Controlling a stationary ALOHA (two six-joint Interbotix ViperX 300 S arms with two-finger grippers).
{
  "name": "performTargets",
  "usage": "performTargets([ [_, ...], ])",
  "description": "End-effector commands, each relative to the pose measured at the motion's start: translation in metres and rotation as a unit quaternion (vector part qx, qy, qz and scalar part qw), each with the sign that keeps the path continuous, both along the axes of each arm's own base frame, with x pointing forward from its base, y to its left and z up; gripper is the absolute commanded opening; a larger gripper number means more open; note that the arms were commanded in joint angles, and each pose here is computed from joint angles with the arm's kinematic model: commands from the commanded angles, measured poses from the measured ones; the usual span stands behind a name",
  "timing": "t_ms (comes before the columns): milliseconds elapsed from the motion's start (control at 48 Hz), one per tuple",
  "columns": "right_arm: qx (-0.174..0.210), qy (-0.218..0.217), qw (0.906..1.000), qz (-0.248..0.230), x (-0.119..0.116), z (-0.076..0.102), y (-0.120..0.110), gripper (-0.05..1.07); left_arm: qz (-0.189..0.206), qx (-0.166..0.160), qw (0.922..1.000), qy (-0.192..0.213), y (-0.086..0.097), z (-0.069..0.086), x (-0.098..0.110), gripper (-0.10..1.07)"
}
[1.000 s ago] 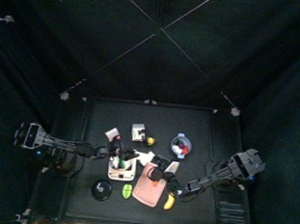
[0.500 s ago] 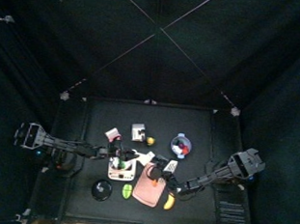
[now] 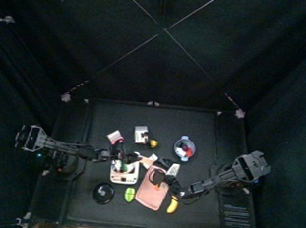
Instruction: Grab cleaver with other hand
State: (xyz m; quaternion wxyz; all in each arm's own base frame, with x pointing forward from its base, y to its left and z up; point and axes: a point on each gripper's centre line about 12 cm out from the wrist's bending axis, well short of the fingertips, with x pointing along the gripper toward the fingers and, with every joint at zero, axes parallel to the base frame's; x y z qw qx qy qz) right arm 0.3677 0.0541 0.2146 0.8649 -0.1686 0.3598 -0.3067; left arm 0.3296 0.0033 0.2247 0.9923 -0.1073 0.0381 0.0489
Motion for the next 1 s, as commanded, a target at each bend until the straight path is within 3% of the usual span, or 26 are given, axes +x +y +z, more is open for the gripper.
performTargets([
  [0, 0.011, -0.026, 0.9996, 0.005, 0.004, 0.017, 0.001, 1.03, -0.002, 0.003, 0.9999, -0.013, -0.001, 0.007, 0.002, 0.49],
  [333, 0.017, -0.023, 0.9995, 0.010, 0.000, 0.017, 0.003, 1.03, -0.002, 0.005, 0.9999, -0.010, -0.001, 0.004, 0.001, 0.49],
  [979, 0.023, -0.052, 0.9982, 0.019, -0.018, 0.038, 0.000, 1.03, -0.001, 0.014, 0.9999, -0.002, 0.002, -0.002, -0.012, 0.49],
])
